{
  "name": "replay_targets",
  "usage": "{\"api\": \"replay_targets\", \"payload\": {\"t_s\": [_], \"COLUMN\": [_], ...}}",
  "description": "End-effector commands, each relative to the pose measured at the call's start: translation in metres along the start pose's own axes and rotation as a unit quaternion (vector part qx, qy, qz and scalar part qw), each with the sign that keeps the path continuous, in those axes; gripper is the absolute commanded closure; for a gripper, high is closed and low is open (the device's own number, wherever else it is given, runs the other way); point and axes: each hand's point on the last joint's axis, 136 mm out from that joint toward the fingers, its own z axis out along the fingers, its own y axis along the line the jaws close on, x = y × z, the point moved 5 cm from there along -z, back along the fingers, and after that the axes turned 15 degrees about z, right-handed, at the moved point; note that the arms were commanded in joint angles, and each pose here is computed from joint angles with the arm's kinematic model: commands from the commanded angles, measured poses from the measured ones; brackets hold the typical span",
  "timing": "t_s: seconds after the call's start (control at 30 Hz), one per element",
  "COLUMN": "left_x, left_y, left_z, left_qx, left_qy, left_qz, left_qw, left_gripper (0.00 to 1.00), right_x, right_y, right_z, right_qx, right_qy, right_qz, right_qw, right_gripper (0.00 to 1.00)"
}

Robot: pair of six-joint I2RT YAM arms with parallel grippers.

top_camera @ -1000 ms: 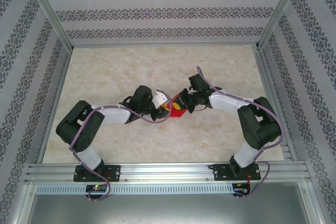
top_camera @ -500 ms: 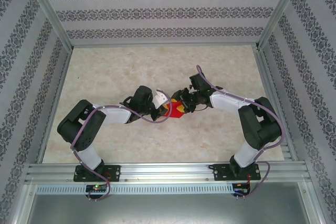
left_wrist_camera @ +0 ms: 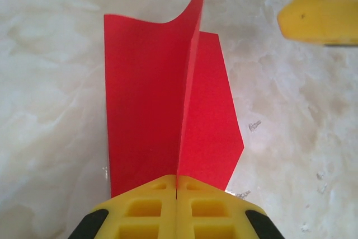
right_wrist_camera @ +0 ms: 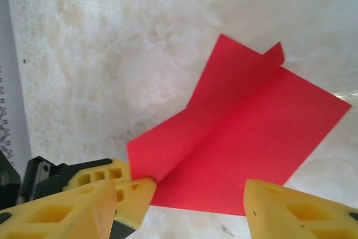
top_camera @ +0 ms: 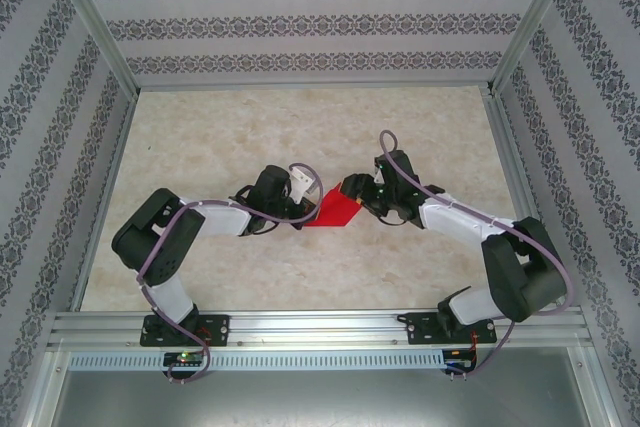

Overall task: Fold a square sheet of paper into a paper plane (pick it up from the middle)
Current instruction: Fourth fold the wing at the center of the table.

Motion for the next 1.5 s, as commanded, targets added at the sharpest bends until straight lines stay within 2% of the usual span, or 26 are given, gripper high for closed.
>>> {"api": "replay_targets", "payload": {"t_s": [0.0,0.23,0.83,1.27,1.47], "left_x": [-0.008,-0.002,-0.004,-0.009,-0.018], "left_y": [-0.007,-0.007,-0.007,0.000,0.003], "left_z": [0.006,0.010,0.016,0.009,-0.006], "left_qx": [0.027,0.036,0.048,0.038,0.009], "left_qy": [-0.008,-0.003,0.014,0.013,-0.002], "left_qz": [-0.083,-0.151,-0.179,-0.191,-0.181], "left_qw": [0.996,0.988,0.983,0.981,0.983], "left_gripper": [0.93,0.93,0.89,0.70,0.66], "right_x": [0.000,0.010,0.013,0.012,0.010], "right_y": [0.003,0.001,0.000,-0.015,-0.025], "right_z": [0.007,0.030,0.057,0.065,0.065], "right_qx": [-0.020,-0.021,-0.006,0.028,0.062], "right_qy": [-0.020,0.014,0.039,0.040,0.036], "right_qz": [-0.036,-0.025,-0.023,-0.013,-0.001], "right_qw": [0.999,0.999,0.999,0.999,0.997], "right_gripper": [0.38,0.41,0.47,0.48,0.46]}}
